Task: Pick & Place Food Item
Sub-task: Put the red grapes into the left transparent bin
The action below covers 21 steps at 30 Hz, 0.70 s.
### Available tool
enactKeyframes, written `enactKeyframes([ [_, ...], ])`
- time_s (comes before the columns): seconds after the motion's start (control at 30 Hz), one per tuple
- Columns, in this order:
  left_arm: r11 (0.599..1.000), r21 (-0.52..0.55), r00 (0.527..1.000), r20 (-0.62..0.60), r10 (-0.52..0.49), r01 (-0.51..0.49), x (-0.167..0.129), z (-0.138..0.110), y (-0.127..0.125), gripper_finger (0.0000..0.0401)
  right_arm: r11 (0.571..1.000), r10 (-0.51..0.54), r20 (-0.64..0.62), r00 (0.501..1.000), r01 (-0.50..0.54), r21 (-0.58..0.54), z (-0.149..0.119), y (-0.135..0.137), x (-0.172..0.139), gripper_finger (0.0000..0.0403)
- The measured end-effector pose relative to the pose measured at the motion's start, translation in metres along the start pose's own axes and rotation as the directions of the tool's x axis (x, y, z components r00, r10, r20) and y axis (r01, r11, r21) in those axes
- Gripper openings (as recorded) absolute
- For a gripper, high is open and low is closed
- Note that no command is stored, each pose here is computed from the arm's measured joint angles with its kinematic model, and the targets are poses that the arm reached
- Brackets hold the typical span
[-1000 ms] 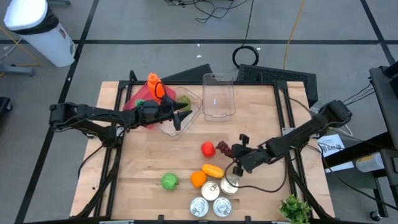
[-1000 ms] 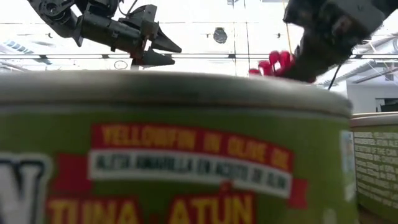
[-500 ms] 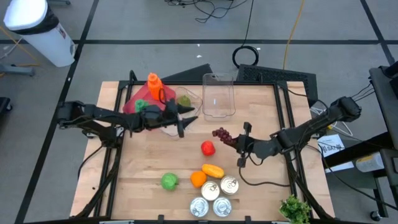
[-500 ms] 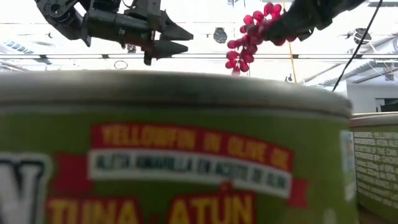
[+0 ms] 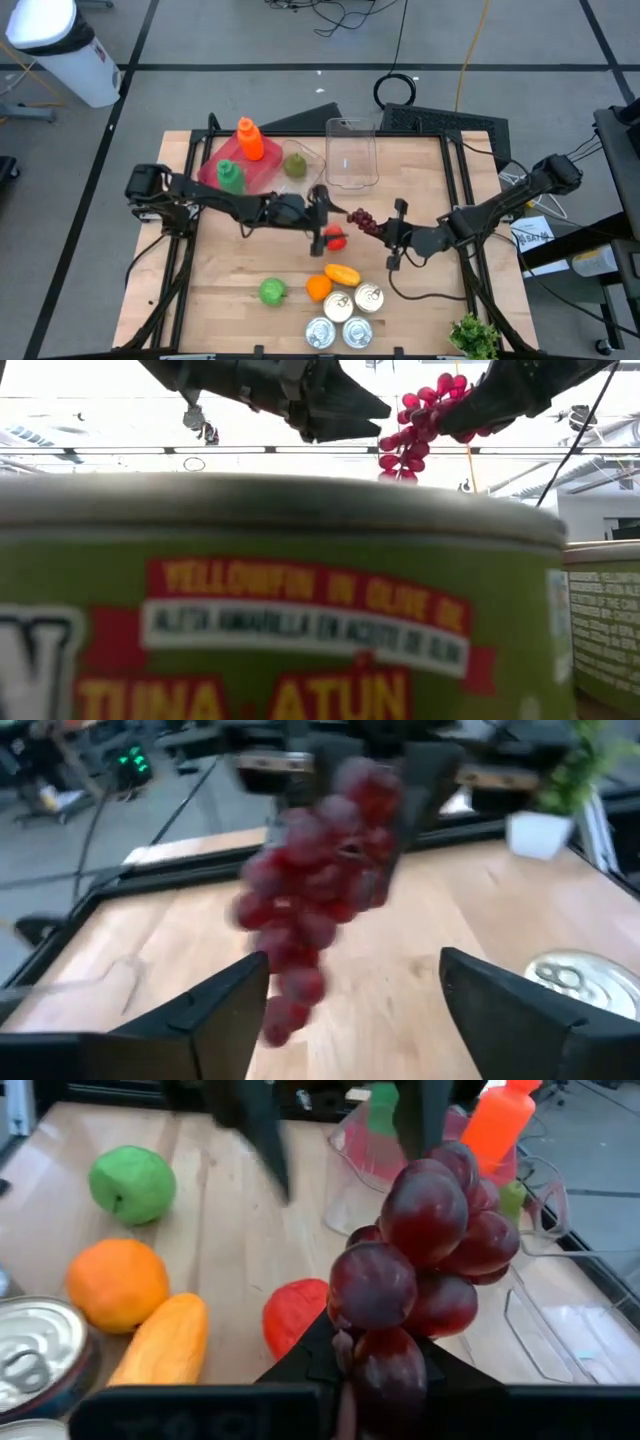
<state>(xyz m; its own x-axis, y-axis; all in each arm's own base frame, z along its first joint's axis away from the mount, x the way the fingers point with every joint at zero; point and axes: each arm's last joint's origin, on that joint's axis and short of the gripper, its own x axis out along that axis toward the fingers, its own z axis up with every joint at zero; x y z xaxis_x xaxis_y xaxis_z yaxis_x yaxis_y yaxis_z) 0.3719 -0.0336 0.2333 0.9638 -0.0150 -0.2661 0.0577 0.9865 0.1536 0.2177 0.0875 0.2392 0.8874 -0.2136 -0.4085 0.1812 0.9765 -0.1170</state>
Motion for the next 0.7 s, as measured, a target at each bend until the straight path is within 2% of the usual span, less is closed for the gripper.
enactKeyframes([
  [0.17, 0.998, 0.056, 0.997, 0.072, -0.009, 0.005, 0.007, 0.010, -0.007, 0.0329, 0.999, 0.053, 0.015, 0.998, -0.053, 0.010, 0.002, 0.003, 0.001, 0.0023],
  [0.3, 1.000, -0.002, 0.996, 0.090, -0.001, 0.002, 0.007, 0.014, -0.004, 0.0335, 0.997, 0.071, 0.067, 0.995, -0.071, -0.015, 0.006, 0.008, 0.005, 0.0021],
  [0.47, 0.999, -0.040, 0.996, 0.085, -0.006, 0.009, 0.007, 0.013, -0.003, 0.0335, 0.989, 0.148, 0.157, 0.976, -0.143, -0.047, 0.013, 0.017, 0.013, 0.0021],
  [0.7, 0.990, -0.024, 0.985, 0.102, -0.136, 0.139, 0.006, 0.014, -0.006, 0.0335, 0.985, 0.160, 0.216, 0.963, -0.141, -0.102, 0.014, 0.025, 0.024, 0.0021],
])
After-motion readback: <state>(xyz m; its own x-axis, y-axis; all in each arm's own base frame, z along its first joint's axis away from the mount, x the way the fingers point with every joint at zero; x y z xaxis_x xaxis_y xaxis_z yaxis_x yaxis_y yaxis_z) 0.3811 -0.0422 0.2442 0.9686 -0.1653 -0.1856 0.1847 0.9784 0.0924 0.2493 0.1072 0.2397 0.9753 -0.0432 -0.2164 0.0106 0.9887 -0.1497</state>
